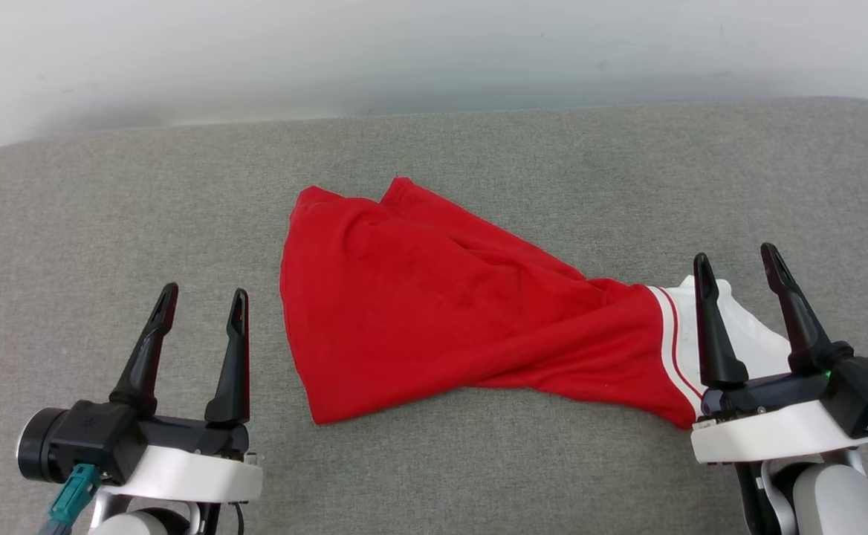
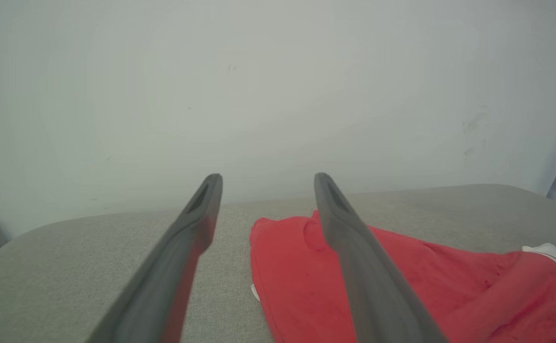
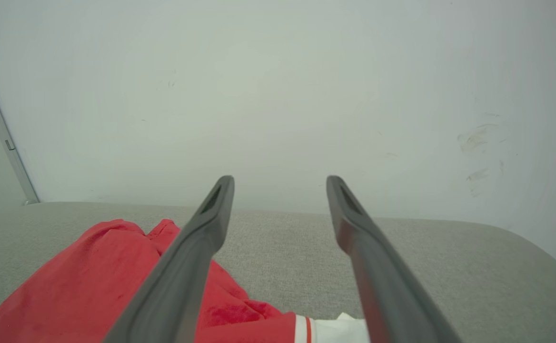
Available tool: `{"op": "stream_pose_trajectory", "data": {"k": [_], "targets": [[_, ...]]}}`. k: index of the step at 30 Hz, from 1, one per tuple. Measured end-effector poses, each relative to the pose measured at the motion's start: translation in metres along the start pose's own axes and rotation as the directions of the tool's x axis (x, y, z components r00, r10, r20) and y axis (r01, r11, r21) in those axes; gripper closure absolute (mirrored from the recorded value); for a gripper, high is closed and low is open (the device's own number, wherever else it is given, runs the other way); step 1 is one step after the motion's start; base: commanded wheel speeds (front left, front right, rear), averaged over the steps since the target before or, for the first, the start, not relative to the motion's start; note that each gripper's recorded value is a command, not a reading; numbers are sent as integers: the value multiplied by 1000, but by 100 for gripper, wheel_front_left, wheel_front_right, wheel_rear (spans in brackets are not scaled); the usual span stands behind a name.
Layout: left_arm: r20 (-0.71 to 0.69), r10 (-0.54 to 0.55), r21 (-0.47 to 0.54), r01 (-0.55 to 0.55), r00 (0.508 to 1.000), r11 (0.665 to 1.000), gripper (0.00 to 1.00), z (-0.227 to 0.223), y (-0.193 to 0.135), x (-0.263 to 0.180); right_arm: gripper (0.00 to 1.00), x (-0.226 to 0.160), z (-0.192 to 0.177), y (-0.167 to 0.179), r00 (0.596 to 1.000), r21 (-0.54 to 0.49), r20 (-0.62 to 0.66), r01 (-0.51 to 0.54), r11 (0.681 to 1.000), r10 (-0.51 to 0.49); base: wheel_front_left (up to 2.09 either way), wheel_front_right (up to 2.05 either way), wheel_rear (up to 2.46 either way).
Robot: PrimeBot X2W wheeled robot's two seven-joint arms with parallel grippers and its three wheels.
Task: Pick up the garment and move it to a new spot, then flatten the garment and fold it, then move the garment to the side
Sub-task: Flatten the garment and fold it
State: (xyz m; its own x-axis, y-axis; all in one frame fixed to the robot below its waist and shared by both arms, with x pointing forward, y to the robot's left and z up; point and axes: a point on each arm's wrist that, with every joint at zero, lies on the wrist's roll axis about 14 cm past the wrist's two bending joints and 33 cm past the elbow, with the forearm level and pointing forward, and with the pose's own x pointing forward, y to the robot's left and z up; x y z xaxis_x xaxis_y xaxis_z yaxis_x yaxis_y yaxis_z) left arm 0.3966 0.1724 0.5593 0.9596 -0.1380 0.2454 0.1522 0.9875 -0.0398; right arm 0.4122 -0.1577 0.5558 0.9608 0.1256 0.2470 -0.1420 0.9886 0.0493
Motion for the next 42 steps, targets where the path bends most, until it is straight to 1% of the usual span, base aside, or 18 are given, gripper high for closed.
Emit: {"op": "stream_pose_trajectory", "data": {"k": [8, 9, 14, 16, 18, 20, 22, 24, 26, 30, 34, 37, 39, 42], "targets": [[-12, 1, -14, -2, 1000, 1000, 0, -8, 0, 2, 0, -1, -4, -1, 1000, 6, -10, 3, 1000, -3, 0, 0, 0], [-49, -20, -21, 19, 999, 1000, 0, -21, -5, 2, 0, 0, -8, -2, 1000, 6, -20, 7, 1000, -7, 0, 0, 0], [-137, -158, -37, 154, 978, 987, 0, -49, -34, 19, 0, 3, -17, -4, 999, 6, -40, 9, 1000, -9, 0, 0, 0], [-196, -242, -28, 241, 950, 970, 0, -58, -50, 34, 0, 5, -24, -6, 998, 6, -54, 13, 1000, -13, 0, 0, 0], [-239, -289, -40, 288, 927, 957, 0, -61, -61, 55, 0, 6, -33, -7, 997, 5, -75, 14, 1000, -14, 0, 0, 0], [-306, -322, -89, 310, 896, 947, 0, -71, -71, 72, 0, 7, -42, -7, 995, 6, -98, 12, 1000, -12, 0, 0, 0], [-426, -373, -128, 354, 824, 927, 0, -93, -84, 77, 0, 9, -48, -8, 994, 6, -110, 12, 1000, -12, 0, 0, 0], [-533, -401, -127, 398, 745, 908, 0, -112, -89, 82, 0, 9, -52, -10, 993, 3, -120, 18, 1000, -18, 0, 0, 0], [-613, -406, -128, 422, 678, 898, 0, -127, -89, 90, 0, 8, -59, -15, 990, 3, -137, 32, 999, -31, 0, 0, 0], [-731, -445, -203, 457, 518, 866, 0, -159, -104, 90, 0, 7, -66, -26, 986, -1, -156, 61, 998, -60, 0, 0, 0], [-813, -415, -192, 485, 408, 853, 0, -187, -98, 94, 0, 6, -71, -36, 982, 0, -168, 89, 996, -87, 0, 0, 0], [-861, -394, -191, 515, 321, 836, 0, -208, -97, 89, 0, 1, -74, -44, 977, 1, -183, 115, 993, -113, 0, 0, 0], [-876, -396, -210, 522, 275, 827, 0, -215, -97, 89, 0, -2, -76, -49, 973, 6, -190, 134, 991, -130, 0, 0, 0], [-899, -389, -226, 549, 201, 805, 0, -225, -98, 84, 0, -7, -77, -57, 968, 2, -199, 159, 987, -156, 0, 0, 0]]}}
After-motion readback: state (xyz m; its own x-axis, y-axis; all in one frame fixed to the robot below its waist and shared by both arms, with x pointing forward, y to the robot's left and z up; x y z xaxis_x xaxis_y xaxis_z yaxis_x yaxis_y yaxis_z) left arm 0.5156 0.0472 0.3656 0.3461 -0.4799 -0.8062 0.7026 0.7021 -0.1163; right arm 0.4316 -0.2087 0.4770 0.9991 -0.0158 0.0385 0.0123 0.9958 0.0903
